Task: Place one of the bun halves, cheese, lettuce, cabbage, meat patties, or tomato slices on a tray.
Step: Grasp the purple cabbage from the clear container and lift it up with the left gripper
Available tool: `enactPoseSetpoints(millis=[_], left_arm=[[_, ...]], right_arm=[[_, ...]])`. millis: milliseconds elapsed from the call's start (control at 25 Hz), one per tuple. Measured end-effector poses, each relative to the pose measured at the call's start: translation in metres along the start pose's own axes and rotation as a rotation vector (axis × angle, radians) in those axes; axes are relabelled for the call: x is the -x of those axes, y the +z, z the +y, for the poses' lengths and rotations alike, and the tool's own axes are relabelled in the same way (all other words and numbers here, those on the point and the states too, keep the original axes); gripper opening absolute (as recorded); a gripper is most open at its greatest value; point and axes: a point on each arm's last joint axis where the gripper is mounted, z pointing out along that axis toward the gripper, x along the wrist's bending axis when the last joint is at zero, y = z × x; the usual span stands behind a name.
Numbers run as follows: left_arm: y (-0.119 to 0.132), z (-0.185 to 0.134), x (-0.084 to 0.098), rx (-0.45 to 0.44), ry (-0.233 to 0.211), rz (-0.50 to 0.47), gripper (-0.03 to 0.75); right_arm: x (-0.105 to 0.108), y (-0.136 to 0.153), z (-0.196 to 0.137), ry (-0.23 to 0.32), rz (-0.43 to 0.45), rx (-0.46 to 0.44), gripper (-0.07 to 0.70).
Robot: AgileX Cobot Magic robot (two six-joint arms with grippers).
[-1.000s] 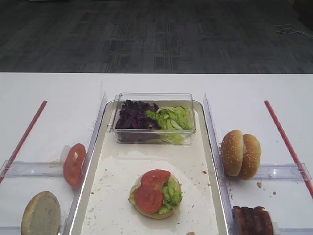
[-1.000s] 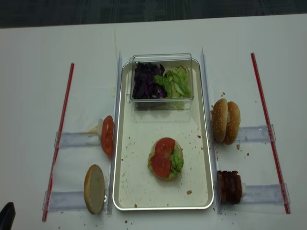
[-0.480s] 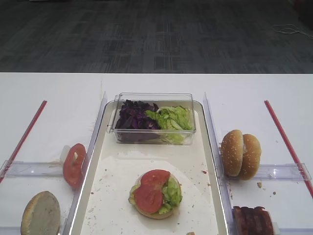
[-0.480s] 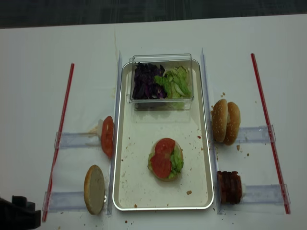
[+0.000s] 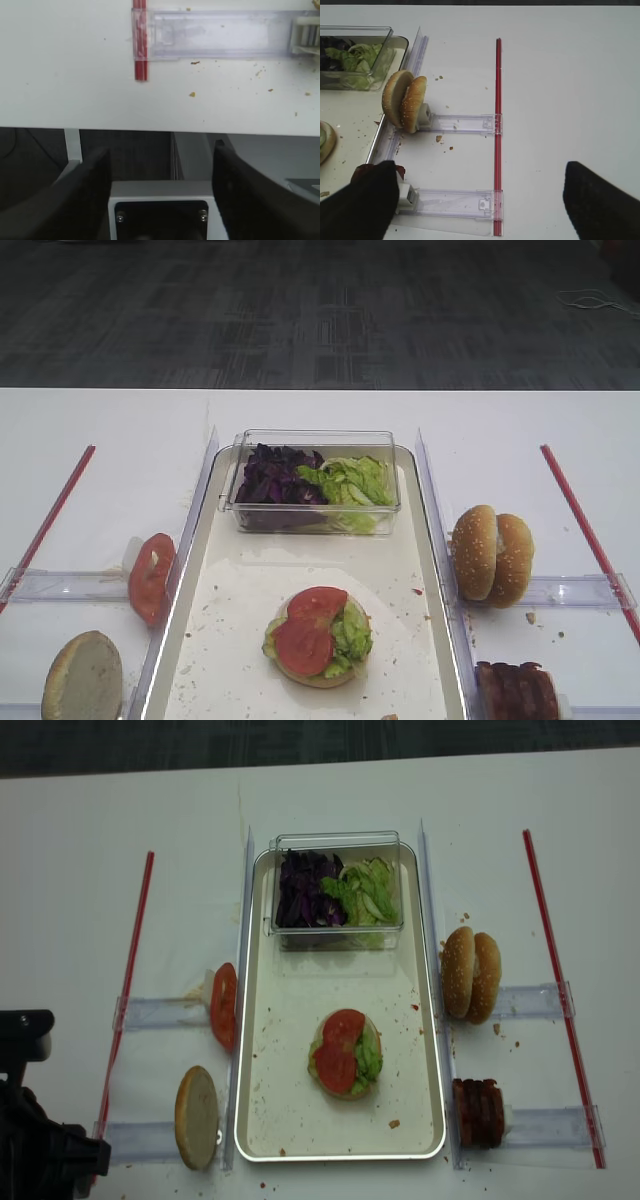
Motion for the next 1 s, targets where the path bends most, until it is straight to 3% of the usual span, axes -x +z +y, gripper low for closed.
enactPoseSetpoints(millis=[320,560,1000], left_arm=[[-0.011,0.042,0.001,0.037,-0.002,-0.001,0.440],[-0.017,0.112,0.002,0.057,0.000,0.000,0.440],[0.000,0.237,0.005,0.069,0.011,0.020,0.440]], right_arm=[[0.000,0.000,0.000,0.000,0.000,0.000,0.689],[0.000,0.000,0.000,0.000,0.000,0.000,0.689],[0.000,0.000,0.000,0.000,0.000,0.000,0.689]])
